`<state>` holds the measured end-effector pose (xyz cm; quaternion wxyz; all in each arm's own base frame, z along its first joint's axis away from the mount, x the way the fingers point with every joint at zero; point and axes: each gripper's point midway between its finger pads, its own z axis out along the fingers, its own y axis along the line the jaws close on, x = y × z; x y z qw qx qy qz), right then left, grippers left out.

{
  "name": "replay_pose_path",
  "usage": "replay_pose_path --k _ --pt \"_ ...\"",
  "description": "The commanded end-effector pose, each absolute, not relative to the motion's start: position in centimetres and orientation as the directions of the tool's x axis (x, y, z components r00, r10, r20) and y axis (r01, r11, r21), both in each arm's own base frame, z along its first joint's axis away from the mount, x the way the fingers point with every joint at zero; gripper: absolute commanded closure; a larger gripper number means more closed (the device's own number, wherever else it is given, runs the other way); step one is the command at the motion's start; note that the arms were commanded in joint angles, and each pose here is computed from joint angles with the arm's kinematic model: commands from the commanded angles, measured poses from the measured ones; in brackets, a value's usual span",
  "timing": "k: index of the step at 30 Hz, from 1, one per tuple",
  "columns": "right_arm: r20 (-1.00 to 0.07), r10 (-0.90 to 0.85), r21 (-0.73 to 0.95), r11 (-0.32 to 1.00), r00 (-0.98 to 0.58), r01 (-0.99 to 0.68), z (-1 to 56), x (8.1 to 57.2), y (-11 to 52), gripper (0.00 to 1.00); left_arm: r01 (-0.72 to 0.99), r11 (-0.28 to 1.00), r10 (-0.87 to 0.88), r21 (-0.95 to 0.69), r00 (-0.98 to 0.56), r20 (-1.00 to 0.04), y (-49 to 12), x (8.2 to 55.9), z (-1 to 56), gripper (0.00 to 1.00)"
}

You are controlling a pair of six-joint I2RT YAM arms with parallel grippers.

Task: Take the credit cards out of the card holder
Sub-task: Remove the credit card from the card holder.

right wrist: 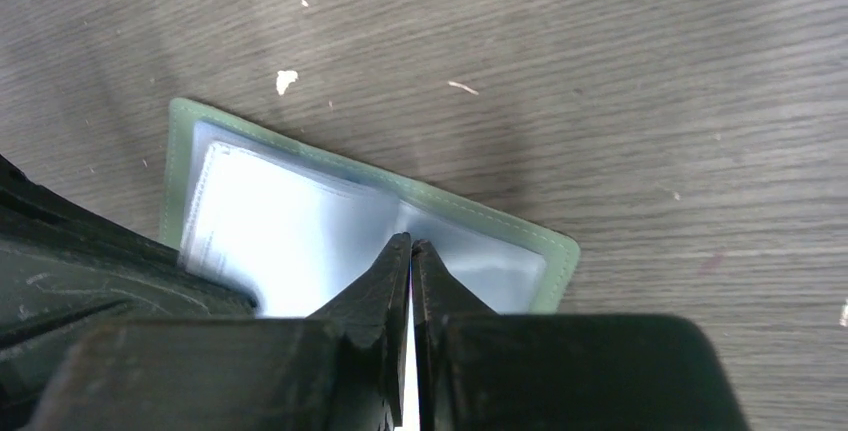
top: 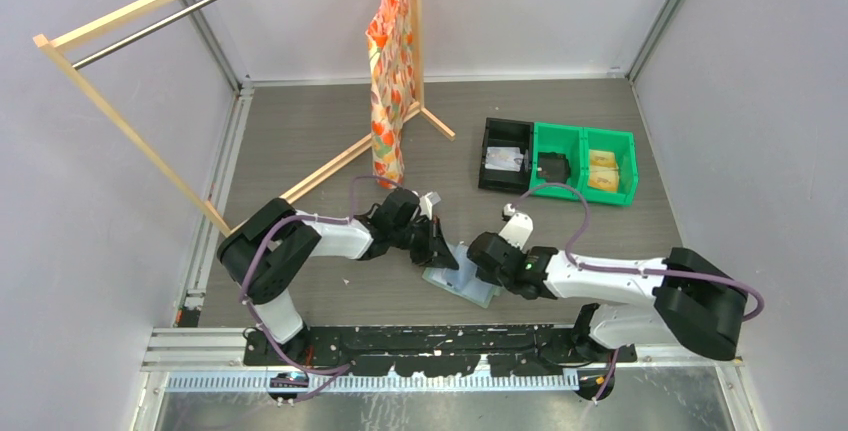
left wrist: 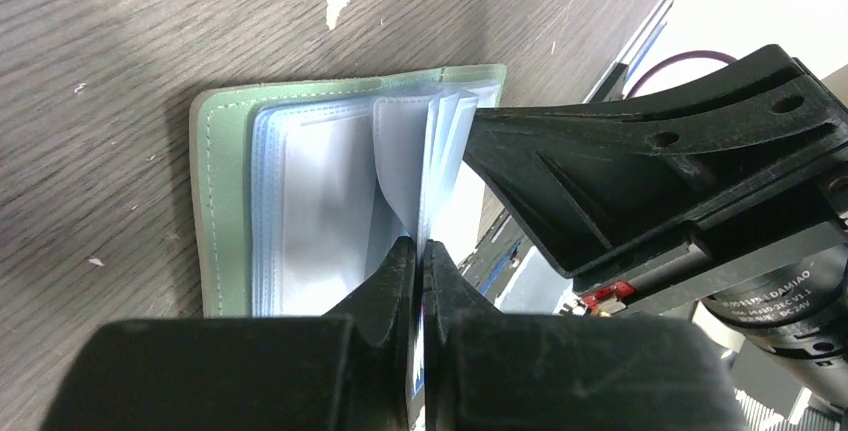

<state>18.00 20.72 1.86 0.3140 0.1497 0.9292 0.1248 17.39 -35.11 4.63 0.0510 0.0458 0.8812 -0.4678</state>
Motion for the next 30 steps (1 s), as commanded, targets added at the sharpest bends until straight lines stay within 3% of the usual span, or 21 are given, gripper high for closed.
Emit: replay_pose_path --k 1,8,15,20,25,30 --pt "-0.532 0.336 0.299 0.933 -0.777 0.199 1.1 16.4 18.4 0.88 0.171 0.532 0.039 -0.829 -0.983 -0.177 -35.6 17.8 6.1 0.99" --pt "-0.556 0.439 0.511 0.85 -0.706 0.126 6.2 17.2 19.7 0.65 0.202 0.564 0.059 -0.801 -0.977 -0.206 -35.2 17.7 6.1 0.99" --pt "-0.537 0.517 0.558 0.81 -0.667 0.179 8.6 17.9 19.5 0.58 0.338 0.667 0.163 -0.665 -0.936 -0.312 -34.9 16.7 6.9 0.97" --pt "-0.476 0.54 0.532 0.805 -0.694 0.261 6.6 17.3 18.7 0.7 0.39 0.666 0.218 -0.636 -0.917 -0.334 -35.8 15.8 7.5 0.88" --pt "-0.392 0.556 0.563 0.775 -0.733 0.287 4.2 16.2 19.5 0.84 0.384 0.661 0.219 -0.645 -0.921 -0.324 -36.3 15.5 7.0 0.87" --pt "-0.373 0.533 0.539 0.791 -0.76 0.29 2.4 15.6 19.7 0.88 0.392 0.641 0.231 -0.659 -0.918 -0.321 -36.9 15.1 7.3 0.87"
